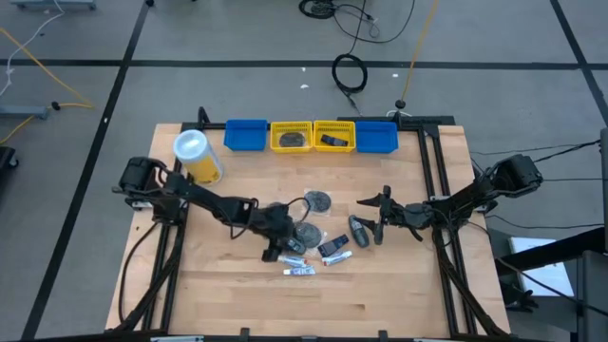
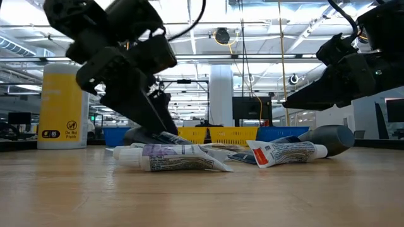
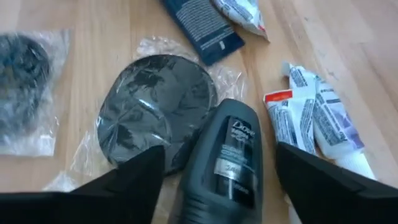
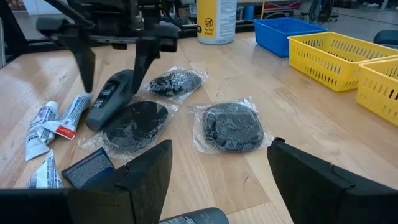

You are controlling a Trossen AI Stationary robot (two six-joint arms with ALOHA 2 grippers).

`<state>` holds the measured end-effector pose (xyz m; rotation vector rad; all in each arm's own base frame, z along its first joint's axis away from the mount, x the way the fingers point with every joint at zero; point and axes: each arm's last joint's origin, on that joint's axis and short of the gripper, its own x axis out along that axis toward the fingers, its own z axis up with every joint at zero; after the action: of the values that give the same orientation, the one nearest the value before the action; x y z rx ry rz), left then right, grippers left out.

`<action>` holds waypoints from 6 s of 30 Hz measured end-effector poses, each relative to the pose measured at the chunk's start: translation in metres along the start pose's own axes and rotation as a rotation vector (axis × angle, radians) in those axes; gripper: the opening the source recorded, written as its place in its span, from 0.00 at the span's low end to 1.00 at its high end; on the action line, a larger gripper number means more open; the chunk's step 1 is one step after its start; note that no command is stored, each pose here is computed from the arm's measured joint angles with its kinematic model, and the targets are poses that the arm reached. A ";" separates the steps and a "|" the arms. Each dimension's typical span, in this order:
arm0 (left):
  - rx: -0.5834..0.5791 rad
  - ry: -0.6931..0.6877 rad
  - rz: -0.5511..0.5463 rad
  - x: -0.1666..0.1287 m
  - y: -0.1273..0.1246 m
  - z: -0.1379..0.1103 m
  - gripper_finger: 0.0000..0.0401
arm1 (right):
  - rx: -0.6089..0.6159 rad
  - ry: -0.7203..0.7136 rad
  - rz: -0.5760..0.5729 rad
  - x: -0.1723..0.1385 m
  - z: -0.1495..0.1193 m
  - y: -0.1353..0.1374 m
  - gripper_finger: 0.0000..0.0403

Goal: Pick & Place Travel size toiletries
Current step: Put the deodorant into the left blue bin

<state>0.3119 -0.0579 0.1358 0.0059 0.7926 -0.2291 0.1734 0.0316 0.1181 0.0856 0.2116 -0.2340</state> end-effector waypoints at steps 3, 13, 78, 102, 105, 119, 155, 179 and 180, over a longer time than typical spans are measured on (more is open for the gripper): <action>0.075 0.071 0.109 0.005 -0.009 -0.009 0.83 | 0.000 0.000 0.000 0.000 0.000 0.000 0.64; 0.084 0.068 0.139 0.011 -0.015 -0.012 0.70 | 0.001 -0.001 0.000 0.000 0.000 0.000 0.64; -0.443 -0.274 0.757 0.007 0.133 -0.009 0.90 | -0.010 0.012 -0.008 0.000 -0.001 0.000 0.64; -0.568 -0.252 0.609 0.008 0.155 -0.023 0.90 | -0.003 0.005 -0.007 0.000 -0.001 0.000 0.64; -0.572 -0.259 0.590 0.008 0.156 -0.023 0.88 | -0.003 0.005 -0.007 0.000 -0.001 0.000 0.64; -0.512 -0.218 0.604 0.008 0.156 -0.025 0.50 | -0.003 0.005 -0.007 0.000 -0.001 0.000 0.64; -0.357 -0.193 0.562 -0.066 0.148 0.007 0.63 | -0.003 0.005 -0.007 0.000 -0.001 0.000 0.64; -0.531 -0.189 0.623 -0.001 0.160 -0.025 0.62 | -0.006 0.006 -0.007 0.000 -0.001 0.000 0.64; -0.530 -0.189 0.626 -0.001 0.160 -0.025 0.59 | -0.006 0.006 -0.007 0.000 -0.001 0.000 0.64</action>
<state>0.3266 0.1003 0.1056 -0.2606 0.6100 0.5693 0.1732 0.0312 0.1174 0.0795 0.2190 -0.2404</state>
